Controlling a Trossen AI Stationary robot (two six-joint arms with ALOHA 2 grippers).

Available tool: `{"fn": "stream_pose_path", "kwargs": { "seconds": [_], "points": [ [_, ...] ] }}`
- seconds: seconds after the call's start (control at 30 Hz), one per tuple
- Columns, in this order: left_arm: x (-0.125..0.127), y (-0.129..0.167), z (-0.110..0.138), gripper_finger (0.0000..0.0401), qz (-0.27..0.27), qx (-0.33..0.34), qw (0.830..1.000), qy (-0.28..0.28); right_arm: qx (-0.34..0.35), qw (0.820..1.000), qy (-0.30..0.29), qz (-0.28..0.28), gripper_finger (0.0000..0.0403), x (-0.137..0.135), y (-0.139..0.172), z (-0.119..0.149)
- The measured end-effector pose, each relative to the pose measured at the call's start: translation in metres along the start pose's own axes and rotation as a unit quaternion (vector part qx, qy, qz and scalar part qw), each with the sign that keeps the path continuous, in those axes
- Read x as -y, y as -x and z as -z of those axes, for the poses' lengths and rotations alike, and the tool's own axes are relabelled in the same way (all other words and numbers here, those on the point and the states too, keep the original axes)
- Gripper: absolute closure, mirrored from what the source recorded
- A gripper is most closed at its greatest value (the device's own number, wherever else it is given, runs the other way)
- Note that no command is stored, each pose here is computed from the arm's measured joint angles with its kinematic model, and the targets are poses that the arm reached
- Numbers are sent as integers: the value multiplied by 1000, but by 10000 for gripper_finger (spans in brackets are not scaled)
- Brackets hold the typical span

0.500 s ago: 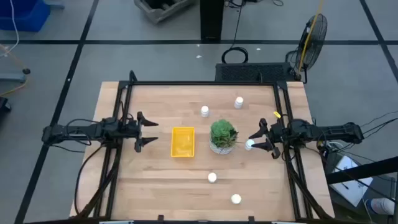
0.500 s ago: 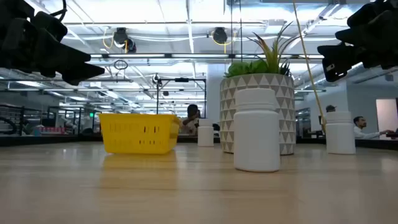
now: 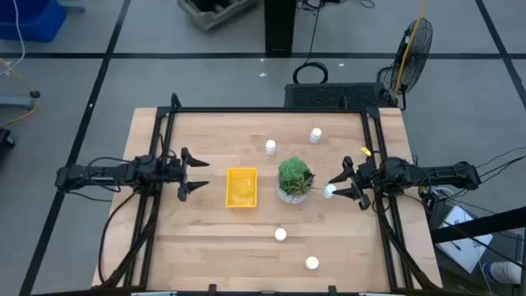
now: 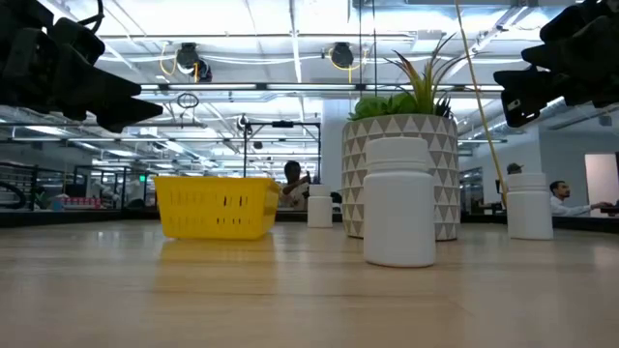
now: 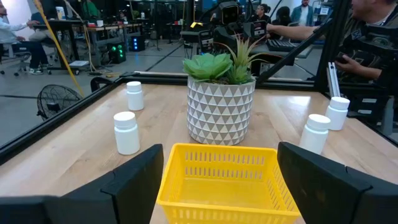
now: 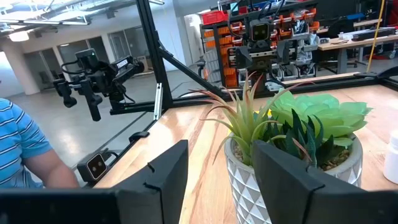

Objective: Pick and place pill bottles into a basket
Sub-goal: Put the white medicine bottle into the yellow basket

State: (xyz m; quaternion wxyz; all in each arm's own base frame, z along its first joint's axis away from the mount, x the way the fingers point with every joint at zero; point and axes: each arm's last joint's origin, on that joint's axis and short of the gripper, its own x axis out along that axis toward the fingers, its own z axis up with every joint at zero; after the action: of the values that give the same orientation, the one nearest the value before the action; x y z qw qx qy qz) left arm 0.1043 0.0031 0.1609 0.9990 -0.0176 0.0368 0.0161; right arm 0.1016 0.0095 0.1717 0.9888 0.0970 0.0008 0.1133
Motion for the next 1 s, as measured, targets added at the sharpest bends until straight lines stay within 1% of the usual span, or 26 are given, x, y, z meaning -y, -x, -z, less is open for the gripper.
{"fn": "stream_pose_path", "kwargs": {
  "seconds": [0.17, 0.5, 0.53, 0.6, 0.77, 0.83, 0.93, 1.0],
  "points": [
    [0, 0, 0, 75, 0, 0, 1000, 0, 0, 1000, 0, 0, 234, 0, 0, 0],
    [0, 0, 0, 86, 0, 0, 1000, 0, 17, 1000, -8, -4, 234, -1, 0, -3],
    [0, 0, 0, 85, 0, 0, 1000, 0, 10, 1000, -10, -4, 234, -1, 0, -3],
    [0, 0, 0, 82, 0, 0, 1000, 0, -33, 999, -12, -7, 234, 0, 0, 4],
    [0, 0, 0, 81, 0, 0, 1000, 0, -54, 998, 0, -8, 234, -9, 3, -35],
    [0, 0, 0, 84, 0, 0, 1000, 0, -90, 996, -3, -9, 234, -11, 3, -44],
    [0, 0, 0, 86, 0, 0, 1000, 0, -125, 992, -9, -4, 234, -16, 0, -72],
    [0, 0, 0, 85, 0, -1, 1000, 0, -169, 986, -11, 3, 234, -18, -4, -85]
  ]
}}
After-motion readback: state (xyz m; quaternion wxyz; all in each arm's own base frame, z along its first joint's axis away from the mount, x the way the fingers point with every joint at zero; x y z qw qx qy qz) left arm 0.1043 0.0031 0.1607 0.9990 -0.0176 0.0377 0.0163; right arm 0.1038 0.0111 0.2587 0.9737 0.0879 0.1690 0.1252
